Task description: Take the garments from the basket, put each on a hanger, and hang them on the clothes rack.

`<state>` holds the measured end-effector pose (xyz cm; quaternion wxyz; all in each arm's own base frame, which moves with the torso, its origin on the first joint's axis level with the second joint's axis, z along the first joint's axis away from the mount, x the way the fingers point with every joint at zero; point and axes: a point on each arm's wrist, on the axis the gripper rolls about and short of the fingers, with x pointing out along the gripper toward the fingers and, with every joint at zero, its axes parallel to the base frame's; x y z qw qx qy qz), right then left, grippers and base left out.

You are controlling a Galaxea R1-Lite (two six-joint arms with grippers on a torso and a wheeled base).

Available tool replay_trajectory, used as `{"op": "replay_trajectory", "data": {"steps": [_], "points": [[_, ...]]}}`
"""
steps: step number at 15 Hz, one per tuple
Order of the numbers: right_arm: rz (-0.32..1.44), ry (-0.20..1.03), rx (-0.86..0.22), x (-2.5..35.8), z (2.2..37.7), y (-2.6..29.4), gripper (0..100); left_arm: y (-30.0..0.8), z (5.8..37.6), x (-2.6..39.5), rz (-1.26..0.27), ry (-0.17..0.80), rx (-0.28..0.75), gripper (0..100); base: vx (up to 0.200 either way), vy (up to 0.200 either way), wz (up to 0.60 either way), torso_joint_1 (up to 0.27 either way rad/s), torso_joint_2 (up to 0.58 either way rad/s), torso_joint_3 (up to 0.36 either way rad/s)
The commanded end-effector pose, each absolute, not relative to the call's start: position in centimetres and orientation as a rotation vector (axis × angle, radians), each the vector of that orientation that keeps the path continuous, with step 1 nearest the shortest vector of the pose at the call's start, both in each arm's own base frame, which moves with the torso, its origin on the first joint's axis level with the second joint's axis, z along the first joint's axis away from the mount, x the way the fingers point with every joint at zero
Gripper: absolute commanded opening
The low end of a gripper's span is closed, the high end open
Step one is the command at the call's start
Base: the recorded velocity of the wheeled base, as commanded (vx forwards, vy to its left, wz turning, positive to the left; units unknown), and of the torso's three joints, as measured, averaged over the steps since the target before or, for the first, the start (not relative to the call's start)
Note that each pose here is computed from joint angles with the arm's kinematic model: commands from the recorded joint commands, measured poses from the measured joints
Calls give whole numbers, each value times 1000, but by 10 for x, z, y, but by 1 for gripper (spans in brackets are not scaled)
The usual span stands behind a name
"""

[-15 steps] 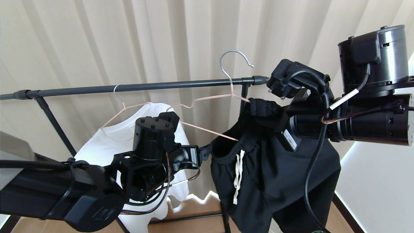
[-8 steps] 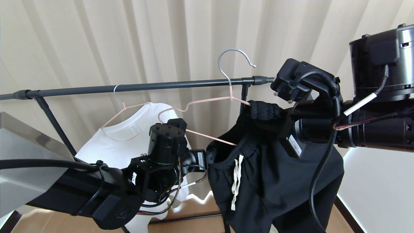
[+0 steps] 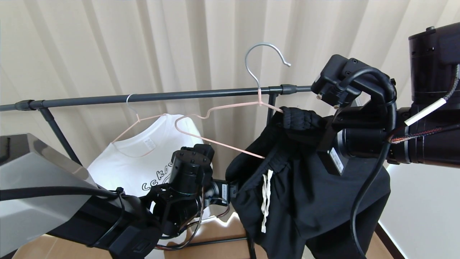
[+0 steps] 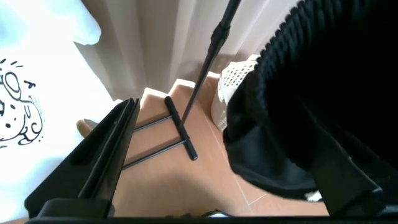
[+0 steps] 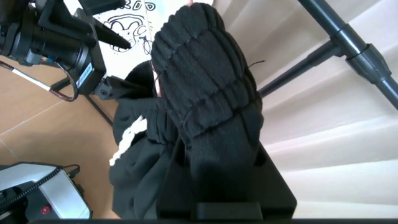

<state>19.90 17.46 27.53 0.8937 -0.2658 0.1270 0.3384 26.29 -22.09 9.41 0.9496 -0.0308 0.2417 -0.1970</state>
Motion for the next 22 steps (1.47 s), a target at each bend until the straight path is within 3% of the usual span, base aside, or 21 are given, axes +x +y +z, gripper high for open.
{"op": "replay_trajectory", "data": {"steps": [1,8,13,22], "points": [[701,260,-550,198,276,173,0,-221,92,263,-398,498,-59,0,0,0,0,0,0,0],[716,323,-497,200,248,148,0,-193,123,273,-357,372,-55,0,0,0,0,0,0,0],[774,268,-345,193,181,128,0,-179,135,278,-328,328,-34,0,0,0,0,0,0,0],[769,314,-390,199,159,123,0,-161,131,296,-273,329,-48,0,0,0,0,0,0,0]]}}
